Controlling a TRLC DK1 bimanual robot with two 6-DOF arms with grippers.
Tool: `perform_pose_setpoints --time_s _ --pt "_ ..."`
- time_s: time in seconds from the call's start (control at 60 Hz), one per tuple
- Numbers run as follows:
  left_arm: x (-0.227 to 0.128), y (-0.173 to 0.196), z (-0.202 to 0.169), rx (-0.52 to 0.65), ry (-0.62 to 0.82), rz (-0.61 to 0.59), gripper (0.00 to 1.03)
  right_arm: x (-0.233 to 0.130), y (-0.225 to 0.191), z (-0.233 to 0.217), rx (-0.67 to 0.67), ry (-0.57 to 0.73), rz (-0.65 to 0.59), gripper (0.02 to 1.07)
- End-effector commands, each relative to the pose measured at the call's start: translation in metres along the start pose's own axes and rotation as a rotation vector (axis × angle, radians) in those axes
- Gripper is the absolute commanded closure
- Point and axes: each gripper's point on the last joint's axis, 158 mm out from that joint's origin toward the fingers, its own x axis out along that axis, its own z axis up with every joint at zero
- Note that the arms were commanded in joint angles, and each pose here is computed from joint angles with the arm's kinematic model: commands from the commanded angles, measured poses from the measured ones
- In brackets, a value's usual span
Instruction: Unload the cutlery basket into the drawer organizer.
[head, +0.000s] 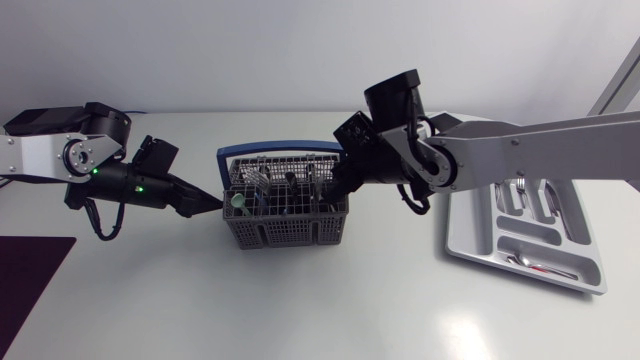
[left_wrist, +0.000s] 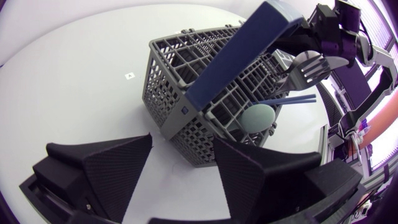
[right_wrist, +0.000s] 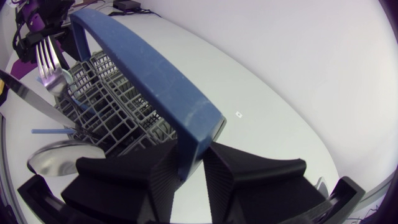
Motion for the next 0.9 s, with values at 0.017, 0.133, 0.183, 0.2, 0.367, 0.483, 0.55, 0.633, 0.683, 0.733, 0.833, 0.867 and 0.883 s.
perform_pose_setpoints --time_s 0.017,0.133,0.183,0.2,0.367,0.483,0.55,0.633,0.683,0.733,0.833,0.867,0.883 --pt "0.004 -0.010 0.008 0.028 -0.023 -0.039 0.10 0.007 0.035 -0.041 -0.065 0.111 0.081 0.51" --pt "0.003 -0.010 0.009 0.032 -0.027 -0.037 0.10 0.001 0.027 -0.039 -0.057 0.101 0.063 0.09" --pt "0.002 -0.009 0.010 0.031 -0.029 -0.034 0.10 -0.005 0.023 -0.037 -0.053 0.089 0.055 0.07" --pt "0.001 -0.007 0.011 0.031 -0.032 -0.031 0.10 -0.008 0.022 -0.035 -0.051 0.082 0.052 0.07" --pt "-0.003 -0.004 0.010 0.025 -0.038 -0.020 0.10 -0.038 0.012 -0.028 -0.034 0.047 0.031 0.07" --pt "-0.007 -0.008 0.007 0.034 -0.042 -0.017 0.10 -0.060 0.007 -0.029 -0.019 0.035 0.019 0.07" --pt "-0.011 -0.009 0.007 0.038 -0.049 -0.011 0.10 -0.067 0.004 -0.036 -0.009 0.046 0.017 0.07" --pt "-0.019 -0.011 0.009 0.052 -0.065 0.006 0.10 -0.074 -0.002 -0.046 0.008 0.056 0.011 0.07" --pt "-0.026 -0.012 0.010 0.065 -0.073 0.023 0.10 -0.078 -0.006 -0.052 0.022 0.061 0.006 0.07" --pt "-0.033 -0.013 0.011 0.071 -0.082 0.042 0.10 -0.082 -0.008 -0.059 0.030 0.068 0.005 0.07" --pt "-0.047 -0.022 0.012 0.098 -0.077 0.058 0.10 -0.087 -0.008 -0.066 0.048 0.072 0.021 0.07" --pt "-0.053 -0.026 0.012 0.117 -0.075 0.067 0.10 -0.089 -0.007 -0.068 0.051 0.072 0.029 0.07" --pt "-0.054 -0.027 0.011 0.121 -0.072 0.069 0.10 -0.089 -0.006 -0.069 0.051 0.073 0.031 0.07"
